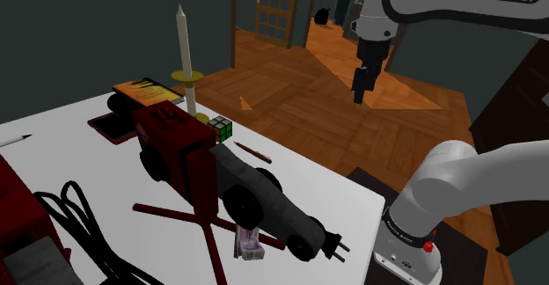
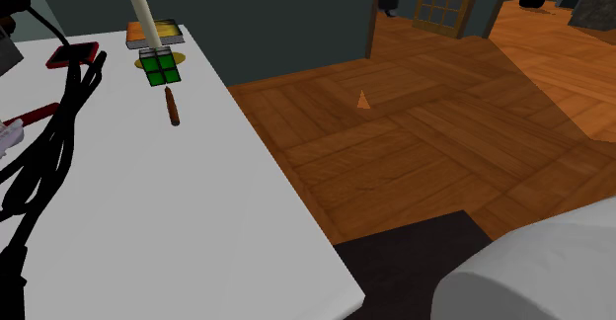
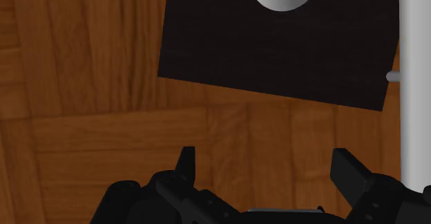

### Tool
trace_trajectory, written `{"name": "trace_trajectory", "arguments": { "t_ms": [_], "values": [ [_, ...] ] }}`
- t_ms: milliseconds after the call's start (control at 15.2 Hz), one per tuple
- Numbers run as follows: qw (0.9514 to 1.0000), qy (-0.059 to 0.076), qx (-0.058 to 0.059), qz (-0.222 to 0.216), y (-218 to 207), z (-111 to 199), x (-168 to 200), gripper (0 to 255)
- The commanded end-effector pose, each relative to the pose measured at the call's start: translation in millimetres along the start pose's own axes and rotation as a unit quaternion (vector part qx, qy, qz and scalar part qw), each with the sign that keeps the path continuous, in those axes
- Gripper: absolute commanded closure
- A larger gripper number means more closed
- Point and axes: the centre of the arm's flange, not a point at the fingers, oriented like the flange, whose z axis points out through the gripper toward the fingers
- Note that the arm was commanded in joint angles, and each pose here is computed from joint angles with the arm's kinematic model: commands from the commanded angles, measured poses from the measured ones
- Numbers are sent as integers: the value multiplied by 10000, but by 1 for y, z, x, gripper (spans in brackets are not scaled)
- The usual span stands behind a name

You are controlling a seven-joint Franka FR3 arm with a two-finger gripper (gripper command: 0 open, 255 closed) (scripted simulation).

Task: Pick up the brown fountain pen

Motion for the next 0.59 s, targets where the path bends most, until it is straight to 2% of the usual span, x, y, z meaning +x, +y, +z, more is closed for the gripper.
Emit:
{"name": "trace_trajectory", "arguments": {
  "t_ms": [0,528],
  "values": [
    [10000,0,0,0,0,0,0,0],
    [9996,210,109,-158,-85,17,49,0]
  ]
}}
